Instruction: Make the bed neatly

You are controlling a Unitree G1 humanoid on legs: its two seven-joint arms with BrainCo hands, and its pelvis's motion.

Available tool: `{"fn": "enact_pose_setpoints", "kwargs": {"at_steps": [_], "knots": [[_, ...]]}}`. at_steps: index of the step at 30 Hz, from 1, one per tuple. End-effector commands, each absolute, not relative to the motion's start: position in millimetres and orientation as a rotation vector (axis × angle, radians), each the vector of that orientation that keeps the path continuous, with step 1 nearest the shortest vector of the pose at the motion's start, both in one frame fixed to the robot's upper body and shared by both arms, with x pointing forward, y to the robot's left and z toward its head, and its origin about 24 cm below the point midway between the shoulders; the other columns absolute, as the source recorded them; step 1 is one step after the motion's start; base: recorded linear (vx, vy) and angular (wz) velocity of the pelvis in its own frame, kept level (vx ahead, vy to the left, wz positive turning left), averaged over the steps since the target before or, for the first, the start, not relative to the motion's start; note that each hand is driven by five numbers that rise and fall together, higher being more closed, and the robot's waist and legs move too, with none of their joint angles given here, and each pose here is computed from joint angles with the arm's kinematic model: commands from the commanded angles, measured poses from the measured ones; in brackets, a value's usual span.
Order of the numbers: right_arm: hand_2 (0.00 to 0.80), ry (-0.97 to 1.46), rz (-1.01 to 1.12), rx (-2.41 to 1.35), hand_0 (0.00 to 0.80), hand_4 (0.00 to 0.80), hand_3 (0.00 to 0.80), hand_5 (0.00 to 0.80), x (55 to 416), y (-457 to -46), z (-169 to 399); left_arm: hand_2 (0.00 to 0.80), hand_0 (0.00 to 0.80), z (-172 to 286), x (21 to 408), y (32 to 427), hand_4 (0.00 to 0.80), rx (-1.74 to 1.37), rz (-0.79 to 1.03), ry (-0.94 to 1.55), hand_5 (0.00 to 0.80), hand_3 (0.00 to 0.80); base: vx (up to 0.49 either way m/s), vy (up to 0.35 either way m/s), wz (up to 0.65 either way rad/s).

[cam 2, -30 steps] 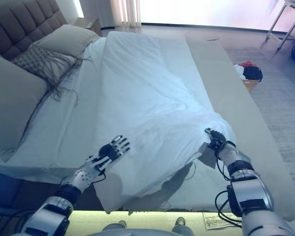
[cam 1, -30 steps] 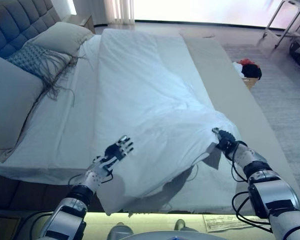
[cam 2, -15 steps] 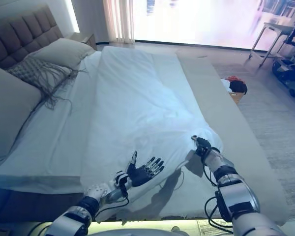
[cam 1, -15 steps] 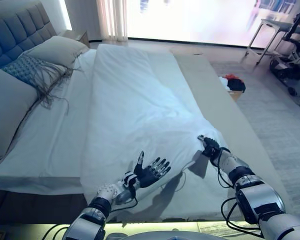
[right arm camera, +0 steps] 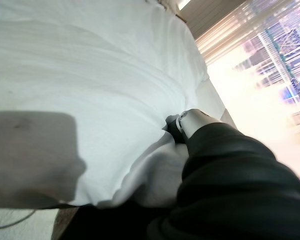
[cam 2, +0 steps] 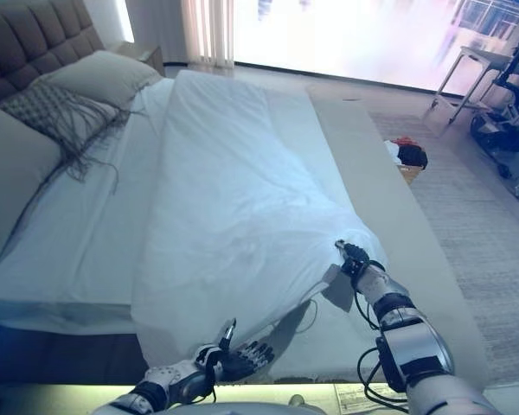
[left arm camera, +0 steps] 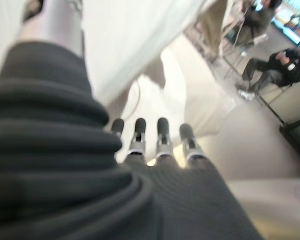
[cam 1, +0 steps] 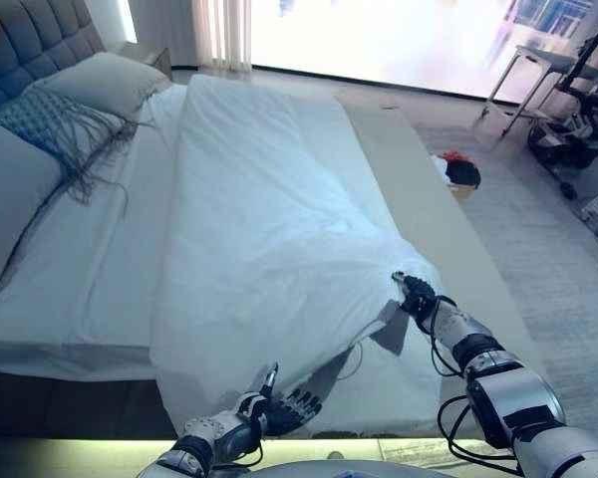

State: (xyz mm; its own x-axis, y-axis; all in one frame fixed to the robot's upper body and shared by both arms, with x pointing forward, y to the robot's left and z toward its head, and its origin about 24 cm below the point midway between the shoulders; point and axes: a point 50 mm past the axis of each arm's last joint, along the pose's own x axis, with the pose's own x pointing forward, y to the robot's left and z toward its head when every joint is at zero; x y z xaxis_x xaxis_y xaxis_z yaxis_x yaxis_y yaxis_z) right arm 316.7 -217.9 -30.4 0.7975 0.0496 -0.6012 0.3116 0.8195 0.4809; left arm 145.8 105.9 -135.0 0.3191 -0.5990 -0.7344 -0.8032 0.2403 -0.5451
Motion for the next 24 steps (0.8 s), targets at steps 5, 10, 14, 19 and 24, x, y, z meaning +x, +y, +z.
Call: {"fn": "enact_pose_setpoints", "kwargs": {"at_steps": [5, 10, 14, 19, 24], "knots": [[0.800, 0.347, -0.067, 0.661, 0.800, 0.800, 0.800, 0.800, 365, -215, 41, 0.000, 0.000, -118, 179, 75, 0.000, -1.490, 0.137, 1.372, 0.000, 0.000, -0.017, -0.080, -0.02], [0.800, 0.304, -0.024, 0.710, 0.800, 0.800, 0.800, 0.800, 369, -198, 48, 0.000, 0.000, -103, 205, 65, 0.000, -1.562, 0.088, 1.274, 0.000, 0.000, -0.033, -0.065, -0.13], [0.800, 0.301, 0.008, 0.728, 0.800, 0.800, 0.800, 0.800, 368, -179, 48, 0.000, 0.000, -87, 228, 55, 0.000, -1.631, 0.068, 1.177, 0.000, 0.000, -0.031, -0.064, -0.12], [0.800, 0.334, 0.044, 0.727, 0.800, 0.800, 0.800, 0.800, 363, -163, 42, 0.000, 0.000, -67, 247, 34, 0.000, -1.668, -0.015, 1.114, 0.000, 0.000, 0.006, -0.040, -0.15], [0.800, 0.355, 0.072, 0.706, 0.800, 0.800, 0.800, 0.800, 362, -153, 39, 0.000, 0.000, -51, 254, 9, 0.000, -1.690, -0.085, 1.083, 0.000, 0.000, 0.020, 0.015, -0.13]]}}
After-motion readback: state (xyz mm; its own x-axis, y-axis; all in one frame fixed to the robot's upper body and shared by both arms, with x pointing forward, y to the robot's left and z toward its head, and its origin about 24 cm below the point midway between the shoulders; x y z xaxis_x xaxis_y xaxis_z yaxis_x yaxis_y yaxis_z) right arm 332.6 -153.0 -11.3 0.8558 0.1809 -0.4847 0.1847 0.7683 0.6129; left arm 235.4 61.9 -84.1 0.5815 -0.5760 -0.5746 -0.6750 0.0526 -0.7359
